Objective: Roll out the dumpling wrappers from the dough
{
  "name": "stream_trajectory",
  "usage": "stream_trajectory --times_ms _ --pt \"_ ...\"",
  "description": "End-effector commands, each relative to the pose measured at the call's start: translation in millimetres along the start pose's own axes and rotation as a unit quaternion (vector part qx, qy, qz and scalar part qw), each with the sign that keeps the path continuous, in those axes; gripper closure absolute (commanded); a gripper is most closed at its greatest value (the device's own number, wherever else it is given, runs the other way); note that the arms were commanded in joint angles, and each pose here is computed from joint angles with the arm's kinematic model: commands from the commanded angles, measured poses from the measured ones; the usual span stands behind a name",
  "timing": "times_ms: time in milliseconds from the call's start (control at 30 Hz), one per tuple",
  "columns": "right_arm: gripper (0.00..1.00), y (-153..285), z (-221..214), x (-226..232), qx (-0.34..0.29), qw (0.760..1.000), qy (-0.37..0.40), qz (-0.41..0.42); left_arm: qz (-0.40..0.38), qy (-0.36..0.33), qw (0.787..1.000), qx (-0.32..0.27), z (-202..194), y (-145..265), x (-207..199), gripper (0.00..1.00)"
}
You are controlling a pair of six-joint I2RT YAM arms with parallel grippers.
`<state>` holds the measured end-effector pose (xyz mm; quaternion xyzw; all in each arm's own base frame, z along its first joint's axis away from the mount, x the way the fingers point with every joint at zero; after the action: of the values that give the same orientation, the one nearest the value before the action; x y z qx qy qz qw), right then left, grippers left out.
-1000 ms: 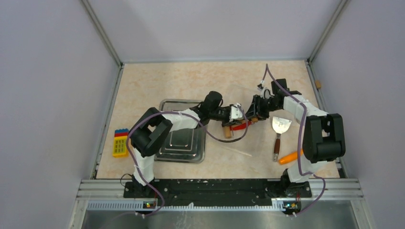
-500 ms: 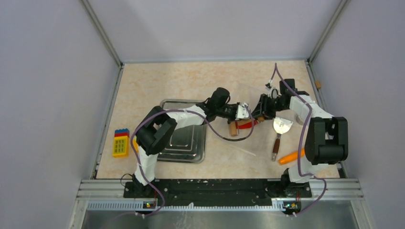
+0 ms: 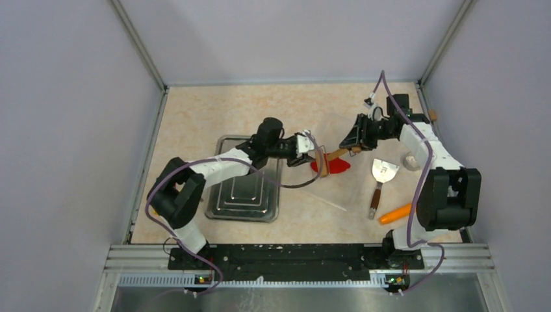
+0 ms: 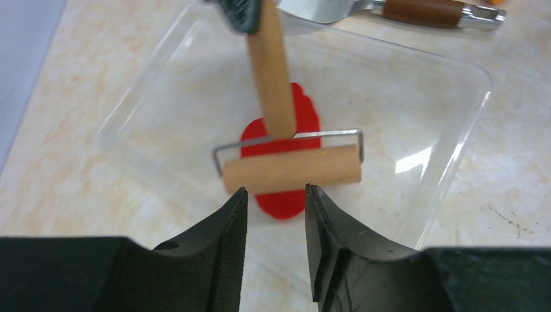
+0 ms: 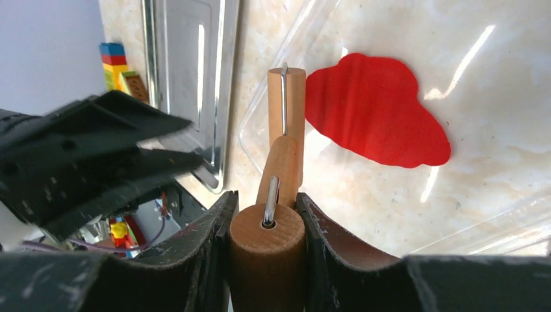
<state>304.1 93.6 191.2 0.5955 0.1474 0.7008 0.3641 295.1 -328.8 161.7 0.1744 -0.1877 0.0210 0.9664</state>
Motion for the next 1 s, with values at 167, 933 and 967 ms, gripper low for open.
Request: stream_trajectory --times_ms 167,933,967 --pt "1.00 82 46 13 -0.131 0.991 0.018 0.007 0.119 0.142 0.981 0.062 -8 39 27 0.56" --pt "1.00 173 131 -79 -0.198 0.864 0.301 -0.352 0.205 0.455 0.843 0.203 -103 -11 32 0.63" --pt "1.00 172 130 -84 -0.196 0.862 0.302 -0.356 0.205 0.457 0.841 0.203 -105 -12 30 0.64"
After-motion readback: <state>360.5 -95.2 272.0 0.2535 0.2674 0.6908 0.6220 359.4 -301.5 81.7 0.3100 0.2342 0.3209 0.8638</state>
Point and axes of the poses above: each gripper's point midway between its finger pads, its own y axis back along the fingers, its own x axis along the line the jaws close on, z = x × y, the point moved 6 cm from there along y, back along the fingers, and after that the axes turned 7 degrees about -y, right-handed, at the moved point
